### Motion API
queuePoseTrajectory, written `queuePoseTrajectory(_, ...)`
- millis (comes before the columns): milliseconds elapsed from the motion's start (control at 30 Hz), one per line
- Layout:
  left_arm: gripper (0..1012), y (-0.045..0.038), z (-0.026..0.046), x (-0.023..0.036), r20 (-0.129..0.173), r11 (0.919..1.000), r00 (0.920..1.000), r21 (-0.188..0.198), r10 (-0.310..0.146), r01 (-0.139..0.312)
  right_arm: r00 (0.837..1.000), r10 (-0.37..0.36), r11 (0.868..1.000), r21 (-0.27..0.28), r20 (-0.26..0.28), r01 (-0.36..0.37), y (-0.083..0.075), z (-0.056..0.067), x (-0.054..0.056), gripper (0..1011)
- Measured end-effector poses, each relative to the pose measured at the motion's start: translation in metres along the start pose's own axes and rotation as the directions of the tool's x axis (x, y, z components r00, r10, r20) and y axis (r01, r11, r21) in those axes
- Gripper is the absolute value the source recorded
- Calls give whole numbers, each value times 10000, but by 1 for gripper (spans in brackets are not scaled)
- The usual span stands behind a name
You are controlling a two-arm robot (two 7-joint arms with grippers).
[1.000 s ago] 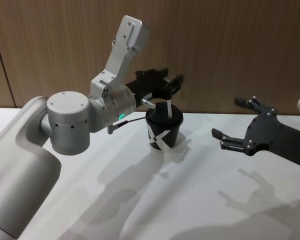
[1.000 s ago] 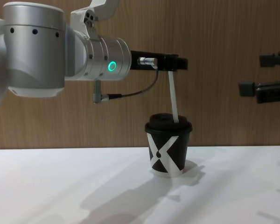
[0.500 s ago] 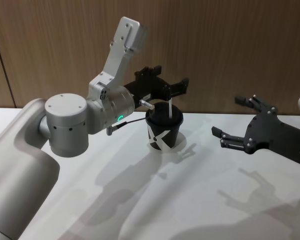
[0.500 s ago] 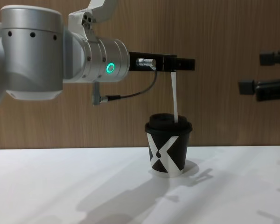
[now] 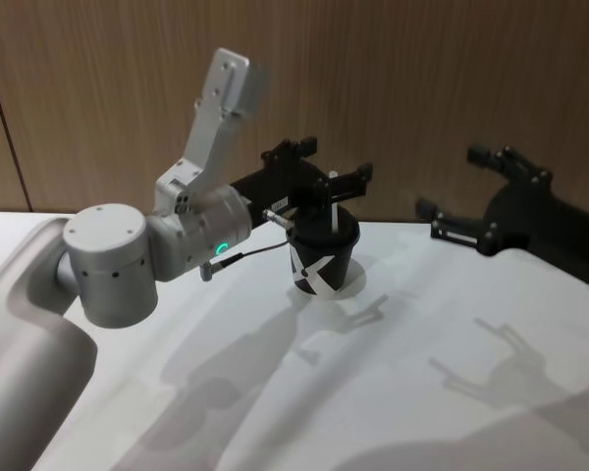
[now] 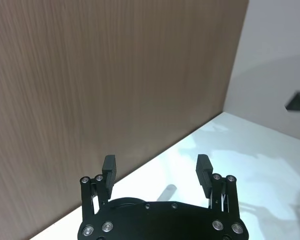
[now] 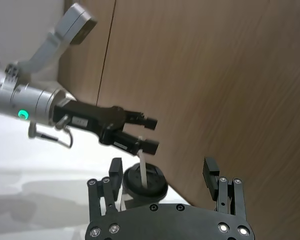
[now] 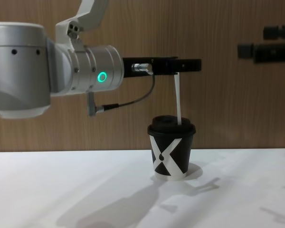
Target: Pick up the straw with one hand, pass it to the other hand, and insert it into the cup.
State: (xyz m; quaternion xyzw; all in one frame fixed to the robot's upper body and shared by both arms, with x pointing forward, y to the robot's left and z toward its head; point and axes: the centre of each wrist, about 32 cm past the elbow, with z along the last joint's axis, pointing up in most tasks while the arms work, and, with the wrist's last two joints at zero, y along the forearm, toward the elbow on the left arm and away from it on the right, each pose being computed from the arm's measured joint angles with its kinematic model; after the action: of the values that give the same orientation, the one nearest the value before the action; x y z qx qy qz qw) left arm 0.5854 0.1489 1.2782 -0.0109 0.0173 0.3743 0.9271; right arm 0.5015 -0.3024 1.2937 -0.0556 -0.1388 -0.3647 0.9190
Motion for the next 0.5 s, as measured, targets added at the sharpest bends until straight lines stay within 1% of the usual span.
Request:
queuePoseTrajectory(100, 1002, 28, -32, 16, -111, 9999, 9998, -103, -135, 134, 9996, -98, 9999, 124, -262, 101, 20, 39, 2, 1001)
queuePoseTrajectory(200, 1002, 66, -75, 36, -249, 9992, 9993, -293, -295, 287, 9966, -214, 9990, 371, -791, 244, 60, 116, 4, 1001)
queuePoseTrajectory(300, 1002, 92, -104, 48, -321, 9986, 9989, -403, -342, 329, 9930, -253, 9984, 471, -1154, 309, 82, 156, 3, 1001)
queuePoseTrajectory(333, 1002, 106, -124, 54, -365, 9981, 9986, -502, -383, 365, 9895, -263, 9978, 564, -1420, 346, 98, 188, 2, 1001)
queuePoseTrajectory(433, 1002, 130, -154, 63, -420, 9972, 9982, -637, -418, 391, 9835, -254, 9969, 686, -1792, 383, 123, 232, 1, 1001)
queuePoseTrajectory(467, 1002, 142, -170, 68, -444, 9964, 9980, -743, -440, 406, 9784, -247, 9964, 742, -2053, 408, 135, 260, 2, 1001)
queuePoseTrajectory(500, 1002, 148, -178, 71, -448, 9957, 9979, -823, -462, 424, 9758, -232, 9964, 743, -2173, 403, 140, 270, 1, 1001)
